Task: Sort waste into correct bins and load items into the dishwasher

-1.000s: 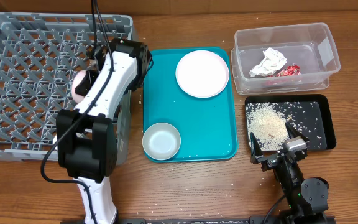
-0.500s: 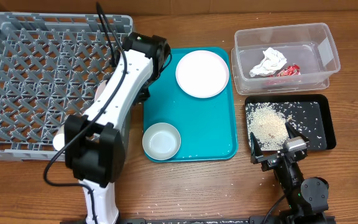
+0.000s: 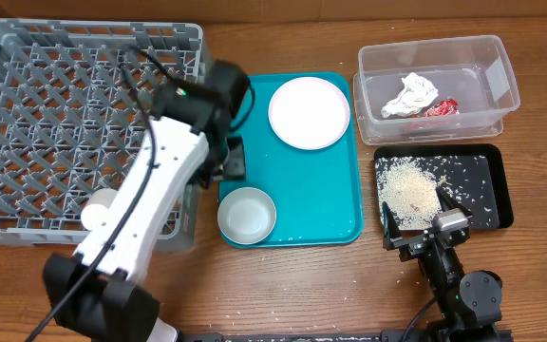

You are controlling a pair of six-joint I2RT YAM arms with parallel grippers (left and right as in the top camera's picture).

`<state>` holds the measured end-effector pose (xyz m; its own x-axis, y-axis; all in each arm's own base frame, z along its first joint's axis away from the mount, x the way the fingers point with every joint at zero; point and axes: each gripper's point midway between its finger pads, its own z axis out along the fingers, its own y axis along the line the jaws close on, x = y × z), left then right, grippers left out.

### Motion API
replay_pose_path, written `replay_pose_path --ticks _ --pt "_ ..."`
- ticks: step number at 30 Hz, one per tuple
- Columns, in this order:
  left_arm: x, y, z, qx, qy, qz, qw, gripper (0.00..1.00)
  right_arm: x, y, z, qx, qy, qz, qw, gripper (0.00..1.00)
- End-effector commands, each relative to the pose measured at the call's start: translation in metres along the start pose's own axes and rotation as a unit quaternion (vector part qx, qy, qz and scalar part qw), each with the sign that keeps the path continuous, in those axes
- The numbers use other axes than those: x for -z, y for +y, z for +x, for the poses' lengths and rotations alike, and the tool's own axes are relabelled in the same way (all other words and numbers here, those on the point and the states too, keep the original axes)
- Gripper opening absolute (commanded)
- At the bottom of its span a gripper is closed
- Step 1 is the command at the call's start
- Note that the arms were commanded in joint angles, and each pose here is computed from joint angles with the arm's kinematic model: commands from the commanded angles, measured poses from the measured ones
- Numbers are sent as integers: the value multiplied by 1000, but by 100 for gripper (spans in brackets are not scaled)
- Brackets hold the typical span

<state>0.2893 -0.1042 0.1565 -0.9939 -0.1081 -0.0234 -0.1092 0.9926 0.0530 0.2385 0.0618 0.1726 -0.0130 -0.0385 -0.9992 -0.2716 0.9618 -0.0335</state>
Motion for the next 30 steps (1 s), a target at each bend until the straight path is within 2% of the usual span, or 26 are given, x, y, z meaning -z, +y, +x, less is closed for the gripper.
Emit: replay_pose_path --ticks 1,3,6,10,13,14,16,17,18,22,25,28,30 --pt "-51 0 27 -2 81 21 996 54 0 2 3 -2 0 -5 1000 100" --pt "-71 1 32 10 94 37 995 52 0 2 3 -2 0 -5 1000 100" --pt "-89 -6 33 -9 94 76 993 55 0 2 3 -2 0 -5 1000 100" --pt "-108 0 35 -26 82 51 995 58 0 2 3 -2 0 -5 1000 100" --pt "-126 7 41 -29 72 23 997 55 0 2 3 -2 0 -5 1000 100" --pt "-133 7 44 -21 72 22 997 45 0 2 3 -2 0 -5 1000 99" --pt "-136 7 45 -5 72 23 997 16 0 2 3 -2 0 -5 1000 99" --pt "-135 6 43 -1 70 25 997 7 0 2 3 -2 0 -5 1000 100" --pt "-132 4 41 1 66 29 997 4 0 2 3 -2 0 -5 1000 100" --pt "-99 -7 22 4 49 63 997 4 0 2 3 -2 0 -5 1000 100" --pt "-55 2 -4 -1 -7 41 999 4 0 2 3 -2 0 -5 1000 100" --pt "-1 38 -36 12 -95 -49 994 4 0 2 3 -2 0 -5 1000 100" --pt "40 73 -54 26 -159 -145 976 4 0 2 3 -2 0 -5 1000 100"
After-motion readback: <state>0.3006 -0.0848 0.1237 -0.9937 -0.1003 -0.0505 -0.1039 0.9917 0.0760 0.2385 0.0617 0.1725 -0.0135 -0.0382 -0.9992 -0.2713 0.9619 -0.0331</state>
